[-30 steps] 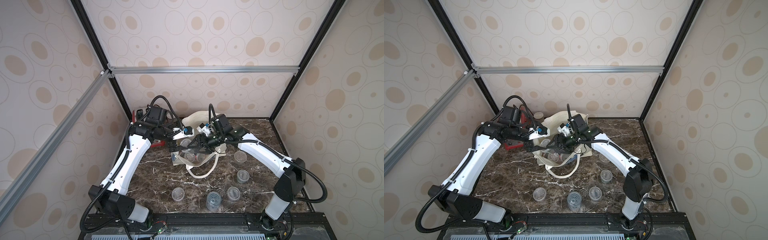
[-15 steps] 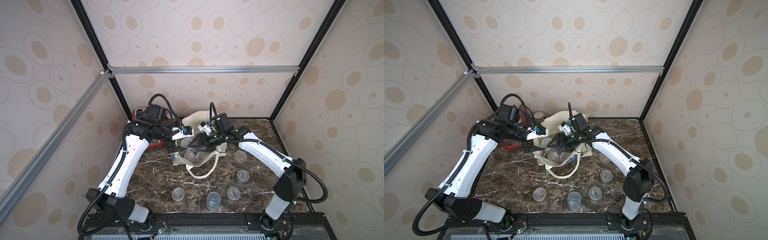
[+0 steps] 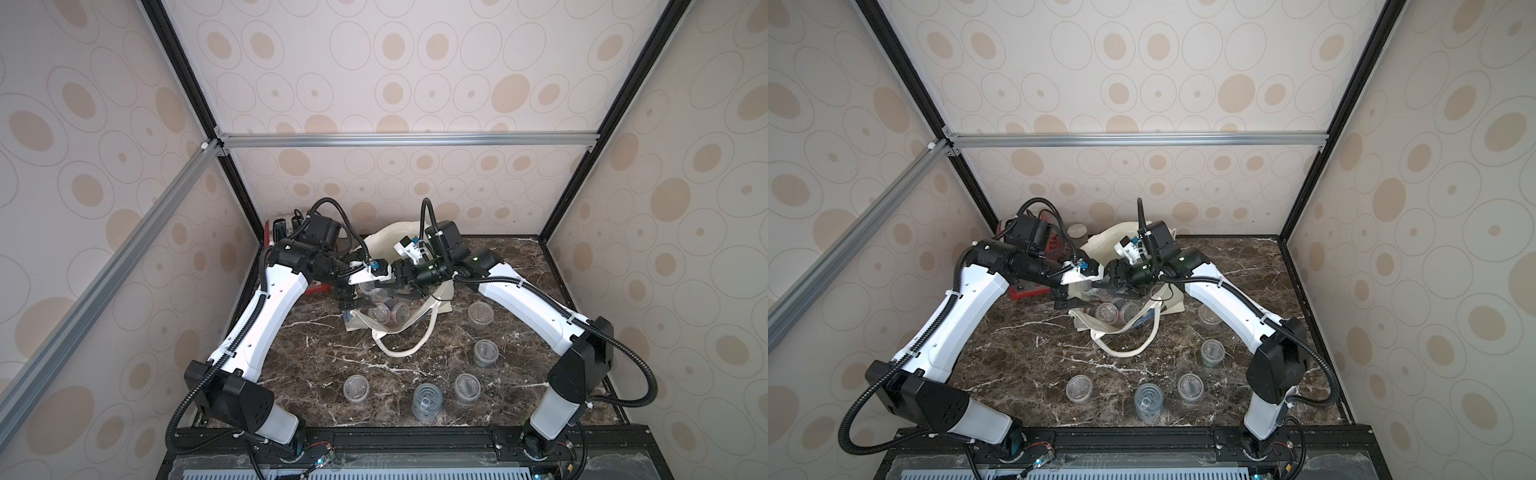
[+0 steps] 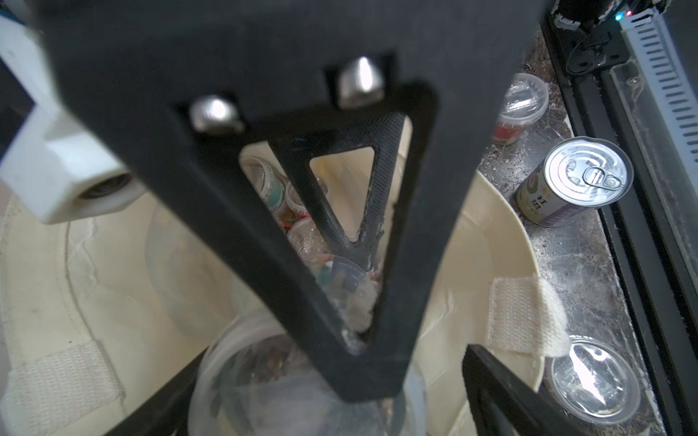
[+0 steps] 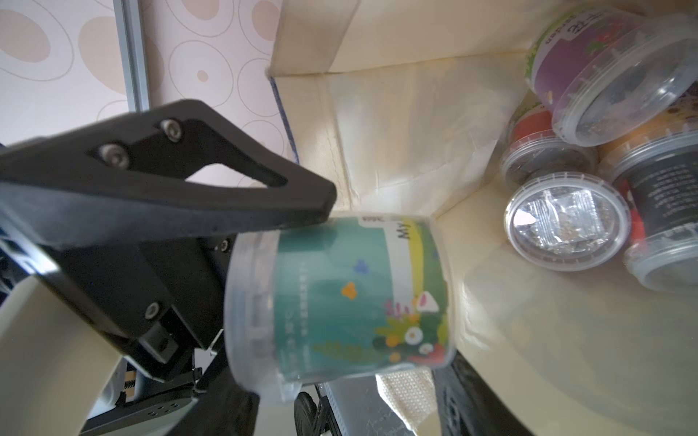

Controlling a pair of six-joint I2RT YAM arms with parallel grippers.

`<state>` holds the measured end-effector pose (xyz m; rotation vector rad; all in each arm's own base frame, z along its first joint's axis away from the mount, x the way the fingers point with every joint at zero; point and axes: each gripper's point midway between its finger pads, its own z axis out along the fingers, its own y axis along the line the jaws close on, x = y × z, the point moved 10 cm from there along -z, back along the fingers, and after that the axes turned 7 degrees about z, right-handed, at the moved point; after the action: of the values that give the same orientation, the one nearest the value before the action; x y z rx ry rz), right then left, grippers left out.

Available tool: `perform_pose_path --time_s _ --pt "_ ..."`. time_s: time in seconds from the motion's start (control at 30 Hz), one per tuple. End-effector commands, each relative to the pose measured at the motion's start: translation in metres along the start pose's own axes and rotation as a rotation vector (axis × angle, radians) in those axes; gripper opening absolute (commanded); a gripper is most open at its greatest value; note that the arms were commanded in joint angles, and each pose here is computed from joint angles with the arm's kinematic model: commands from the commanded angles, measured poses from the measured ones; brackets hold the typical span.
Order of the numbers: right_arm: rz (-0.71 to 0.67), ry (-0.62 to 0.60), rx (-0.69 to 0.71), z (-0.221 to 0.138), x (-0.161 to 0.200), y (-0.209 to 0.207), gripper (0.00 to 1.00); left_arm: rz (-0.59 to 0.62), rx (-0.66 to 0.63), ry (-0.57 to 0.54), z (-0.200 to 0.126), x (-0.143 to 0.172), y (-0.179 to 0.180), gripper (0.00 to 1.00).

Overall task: Take out the seed jars from the canvas bag
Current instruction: Place the seed jar at the center of the board.

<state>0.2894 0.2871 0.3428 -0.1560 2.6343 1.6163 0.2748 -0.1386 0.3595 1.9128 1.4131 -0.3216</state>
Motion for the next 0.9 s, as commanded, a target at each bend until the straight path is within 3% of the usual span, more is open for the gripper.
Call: perform_pose_path --time_s 0.0,0.23,0.47,0.6,0.87 --pt "-0.031 -0.009 -0.054 -0.008 0.002 0.017 0.56 0.038 0.02 -0.012 0.002 -0.002 -0.003 0.98" --pt "-0.028 -0.018 -0.062 -0.007 0.0 0.018 0.57 0.036 0.026 -0.032 0.003 -0.003 -0.003 0.94" --pt "-0.025 -0.028 -0.047 -0.007 -0.001 0.016 0.57 0.037 0.021 0.001 -0.001 -0.003 -0.004 0.79" --pt "-0.022 -0.035 -0.041 -0.007 0.0 0.015 0.58 0.029 0.006 0.024 -0.003 -0.003 -0.004 0.77" --pt "-0.028 -0.07 -0.022 -0.013 0.004 0.012 0.76 -0.008 -0.071 0.054 -0.011 -0.005 0.0 0.68"
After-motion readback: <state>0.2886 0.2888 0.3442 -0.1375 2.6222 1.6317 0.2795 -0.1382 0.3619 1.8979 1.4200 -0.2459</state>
